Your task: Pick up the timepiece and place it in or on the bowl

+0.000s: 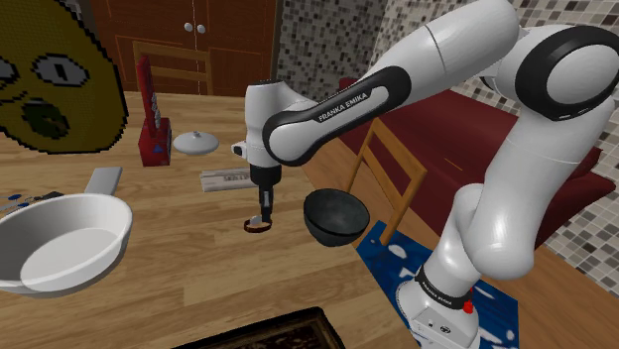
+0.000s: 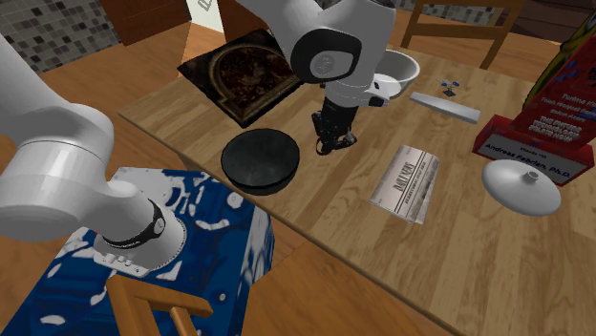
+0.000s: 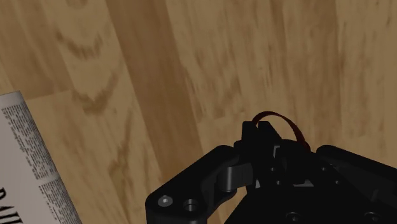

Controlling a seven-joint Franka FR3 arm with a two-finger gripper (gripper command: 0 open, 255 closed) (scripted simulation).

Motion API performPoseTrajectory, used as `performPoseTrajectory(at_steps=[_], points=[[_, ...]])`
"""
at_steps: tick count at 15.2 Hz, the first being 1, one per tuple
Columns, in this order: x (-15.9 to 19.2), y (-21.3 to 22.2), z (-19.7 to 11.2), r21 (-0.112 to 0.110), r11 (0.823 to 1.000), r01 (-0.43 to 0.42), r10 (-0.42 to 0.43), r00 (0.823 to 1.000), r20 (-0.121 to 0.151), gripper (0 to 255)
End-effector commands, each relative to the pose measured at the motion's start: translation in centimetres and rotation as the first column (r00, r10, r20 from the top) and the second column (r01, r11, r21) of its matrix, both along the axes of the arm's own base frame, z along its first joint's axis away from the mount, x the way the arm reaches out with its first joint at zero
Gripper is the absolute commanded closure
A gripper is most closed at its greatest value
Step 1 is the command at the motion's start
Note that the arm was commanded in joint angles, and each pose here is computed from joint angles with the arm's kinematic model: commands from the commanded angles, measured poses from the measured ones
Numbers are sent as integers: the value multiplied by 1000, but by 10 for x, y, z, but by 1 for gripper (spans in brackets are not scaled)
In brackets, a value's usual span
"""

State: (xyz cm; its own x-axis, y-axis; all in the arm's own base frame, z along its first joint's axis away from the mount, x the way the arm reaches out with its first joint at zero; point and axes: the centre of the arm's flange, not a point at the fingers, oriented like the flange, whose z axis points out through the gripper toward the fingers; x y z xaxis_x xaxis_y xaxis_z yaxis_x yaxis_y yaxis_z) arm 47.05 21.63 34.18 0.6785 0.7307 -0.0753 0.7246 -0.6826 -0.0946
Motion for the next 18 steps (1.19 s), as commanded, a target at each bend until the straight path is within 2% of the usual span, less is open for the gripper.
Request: performPoseTrajectory(at_steps=[1,18], points=[[0,0,0,0,1000,0,0,1000,0,255],[0,0,84,0,1000,0,0,1000,0,255]])
